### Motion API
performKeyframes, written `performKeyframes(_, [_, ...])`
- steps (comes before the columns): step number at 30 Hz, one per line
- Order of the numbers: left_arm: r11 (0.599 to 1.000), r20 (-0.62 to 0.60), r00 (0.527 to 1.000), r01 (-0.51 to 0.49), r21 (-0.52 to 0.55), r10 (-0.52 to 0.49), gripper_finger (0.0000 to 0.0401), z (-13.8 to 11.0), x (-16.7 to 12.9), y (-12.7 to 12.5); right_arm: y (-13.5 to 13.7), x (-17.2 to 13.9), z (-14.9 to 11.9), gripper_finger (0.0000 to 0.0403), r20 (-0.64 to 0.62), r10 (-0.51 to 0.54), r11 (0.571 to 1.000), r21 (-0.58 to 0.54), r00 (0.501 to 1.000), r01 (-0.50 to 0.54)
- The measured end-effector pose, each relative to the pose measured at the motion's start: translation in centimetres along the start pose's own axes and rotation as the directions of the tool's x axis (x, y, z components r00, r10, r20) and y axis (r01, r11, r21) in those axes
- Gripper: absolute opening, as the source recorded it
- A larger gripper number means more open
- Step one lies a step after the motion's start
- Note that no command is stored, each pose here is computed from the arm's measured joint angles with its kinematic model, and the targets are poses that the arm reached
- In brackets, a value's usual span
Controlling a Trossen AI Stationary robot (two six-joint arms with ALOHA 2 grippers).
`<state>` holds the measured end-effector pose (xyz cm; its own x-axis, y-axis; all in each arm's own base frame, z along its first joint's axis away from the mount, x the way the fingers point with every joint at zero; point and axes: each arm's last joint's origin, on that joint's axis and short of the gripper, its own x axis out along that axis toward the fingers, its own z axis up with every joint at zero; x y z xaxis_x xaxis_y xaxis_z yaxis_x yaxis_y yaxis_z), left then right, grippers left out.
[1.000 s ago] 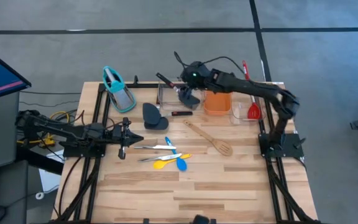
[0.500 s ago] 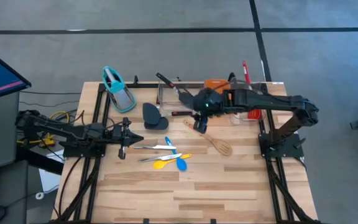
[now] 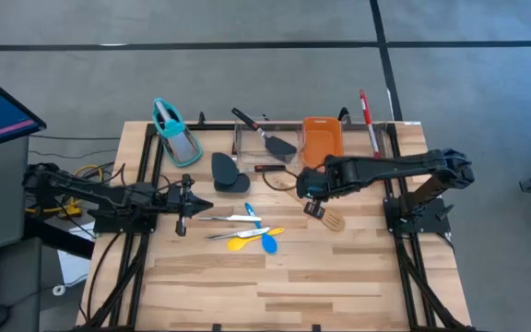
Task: Pick & Place Kitchen Items
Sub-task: Put the wooden spatula in the right transparent bin
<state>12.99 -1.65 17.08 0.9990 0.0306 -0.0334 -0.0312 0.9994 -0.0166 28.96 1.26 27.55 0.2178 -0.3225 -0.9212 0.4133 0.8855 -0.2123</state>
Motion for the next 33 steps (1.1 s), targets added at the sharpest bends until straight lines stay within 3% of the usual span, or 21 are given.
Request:
performKeyframes(5, [1.000,0.000,1.000,0.000,-0.008,0.000,0.0003,0.0,0.0,0.0,0.6,1.9,-2.4,0.0002,0.022,0.008,0.999,0.054,1.000,-0.009])
performKeyframes(16, [1.000,0.000,1.000,0.000,-0.011,0.000,0.0003,0.0,0.0,0.0,1.0,2.8,-8.2,0.0001,0.253,0.040,0.958,0.265,0.967,-0.109])
performKeyframes(23, [0.994,-0.016,1.000,-0.013,-0.109,0.011,0.0003,-0.2,0.1,0.0,1.9,5.1,-11.5,0.0000,0.204,-0.019,0.902,0.426,0.979,-0.072])
performKeyframes(28, [0.995,-0.080,0.996,-0.036,-0.098,0.029,0.0003,-0.5,0.8,0.1,2.8,6.6,-13.3,0.0000,0.147,-0.049,0.868,0.496,0.988,-0.031])
performKeyframes(33, [0.995,-0.141,0.989,-0.051,-0.082,0.039,0.0003,0.7,2.7,0.0,4.1,6.7,-14.1,0.0000,0.141,-0.039,0.862,0.505,0.989,-0.038])
